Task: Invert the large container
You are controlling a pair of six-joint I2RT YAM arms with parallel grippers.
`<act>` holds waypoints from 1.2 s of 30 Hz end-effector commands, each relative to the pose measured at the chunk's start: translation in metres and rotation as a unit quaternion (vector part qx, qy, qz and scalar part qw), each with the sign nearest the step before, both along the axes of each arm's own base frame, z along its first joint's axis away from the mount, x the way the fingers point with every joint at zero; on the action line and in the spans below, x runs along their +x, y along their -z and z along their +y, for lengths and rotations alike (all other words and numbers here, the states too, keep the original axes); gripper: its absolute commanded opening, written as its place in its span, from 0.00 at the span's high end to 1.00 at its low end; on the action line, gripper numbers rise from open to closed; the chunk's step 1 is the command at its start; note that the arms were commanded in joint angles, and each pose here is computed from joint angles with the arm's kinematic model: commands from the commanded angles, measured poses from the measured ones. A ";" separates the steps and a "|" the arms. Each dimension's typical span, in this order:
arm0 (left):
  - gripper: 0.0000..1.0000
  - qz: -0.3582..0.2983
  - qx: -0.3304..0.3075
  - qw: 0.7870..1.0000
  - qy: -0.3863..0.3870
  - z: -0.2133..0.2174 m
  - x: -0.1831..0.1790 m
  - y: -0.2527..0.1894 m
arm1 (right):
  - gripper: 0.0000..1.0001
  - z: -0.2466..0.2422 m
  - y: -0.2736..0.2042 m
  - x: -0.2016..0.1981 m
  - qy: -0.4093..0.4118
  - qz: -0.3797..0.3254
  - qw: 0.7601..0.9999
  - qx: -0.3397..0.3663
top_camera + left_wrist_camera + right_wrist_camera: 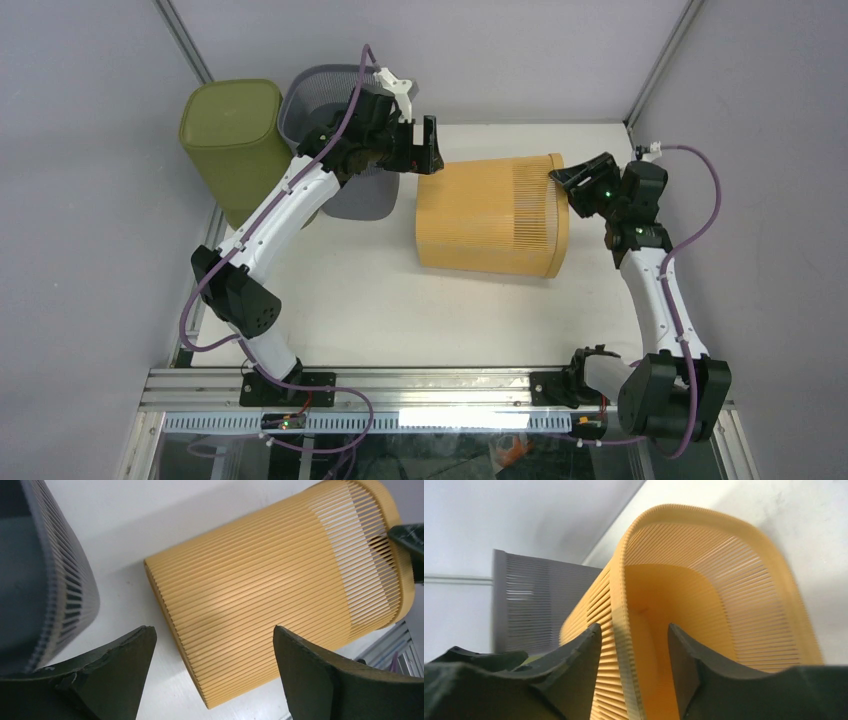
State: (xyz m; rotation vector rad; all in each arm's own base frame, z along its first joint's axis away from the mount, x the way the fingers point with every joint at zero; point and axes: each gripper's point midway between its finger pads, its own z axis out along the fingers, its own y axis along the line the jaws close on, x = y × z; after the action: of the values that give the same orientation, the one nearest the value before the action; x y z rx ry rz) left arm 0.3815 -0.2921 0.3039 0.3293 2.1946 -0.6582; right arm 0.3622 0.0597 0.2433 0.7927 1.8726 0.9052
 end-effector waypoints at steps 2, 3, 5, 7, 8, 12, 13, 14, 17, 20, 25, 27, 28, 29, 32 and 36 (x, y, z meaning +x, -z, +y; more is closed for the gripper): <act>0.10 0.007 -0.056 0.998 0.009 -0.007 -0.027 -0.018 | 0.36 -0.020 -0.005 -0.008 -0.014 0.019 0.991 -0.133; 0.09 0.015 -0.062 0.998 0.005 -0.007 -0.028 -0.015 | 0.35 -0.024 -0.005 -0.009 -0.013 0.025 0.988 -0.151; 0.09 0.034 -0.070 0.997 0.008 -0.010 -0.034 -0.005 | 0.35 -0.030 -0.007 -0.013 -0.016 0.032 0.983 -0.182; 0.09 0.047 -0.079 0.996 0.003 -0.011 -0.037 0.001 | 0.35 -0.031 -0.013 -0.018 -0.030 0.033 0.977 -0.210; 0.09 0.052 -0.082 0.995 -0.001 -0.011 -0.038 0.004 | 0.35 -0.031 -0.015 -0.021 -0.039 0.037 0.973 -0.224; 0.08 0.057 -0.085 0.994 -0.022 -0.006 -0.038 0.011 | 0.34 -0.025 -0.024 -0.034 -0.083 0.042 0.962 -0.259; 0.08 0.056 -0.087 0.994 -0.024 -0.006 -0.038 0.012 | 0.34 -0.022 -0.026 -0.036 -0.095 0.039 0.960 -0.261; 0.08 0.057 -0.087 0.994 -0.027 -0.005 -0.037 0.014 | 0.34 -0.019 -0.027 -0.037 -0.102 0.036 0.959 -0.263; 0.08 0.066 -0.085 0.994 -0.029 -0.007 -0.035 0.022 | 0.33 -0.016 -0.028 -0.038 -0.113 0.036 0.956 -0.268; 0.08 0.076 -0.088 0.993 -0.030 -0.008 -0.036 0.027 | 0.33 -0.012 -0.025 -0.037 -0.118 0.040 0.953 -0.274; 0.08 0.097 -0.085 0.991 -0.025 -0.012 -0.037 0.041 | 0.33 -0.015 -0.019 -0.036 -0.112 0.058 0.949 -0.290; 0.08 0.110 -0.090 0.990 -0.017 -0.017 -0.039 0.047 | 0.33 -0.019 -0.016 -0.037 -0.105 0.066 0.946 -0.298; 0.08 0.114 -0.092 0.989 -0.014 -0.019 -0.039 0.048 | 0.33 -0.022 -0.016 -0.037 -0.100 0.070 0.945 -0.303; 0.08 0.118 -0.096 0.988 -0.009 -0.021 -0.040 0.049 | 0.35 -0.025 -0.015 -0.038 -0.095 0.076 0.944 -0.307; 0.08 0.118 -0.105 0.987 -0.002 -0.026 -0.039 0.047 | 0.39 -0.031 -0.017 -0.040 -0.081 0.082 0.940 -0.320; 0.08 0.120 -0.108 0.987 0.004 -0.029 -0.037 0.047 | 0.42 -0.032 -0.021 -0.042 -0.083 0.081 0.938 -0.327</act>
State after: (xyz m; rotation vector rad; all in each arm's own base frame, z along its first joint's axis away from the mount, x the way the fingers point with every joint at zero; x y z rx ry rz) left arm 0.3429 -0.3074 0.2419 0.1351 2.3700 -0.8823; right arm 0.3202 0.0369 0.2447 0.3328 2.2641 0.3401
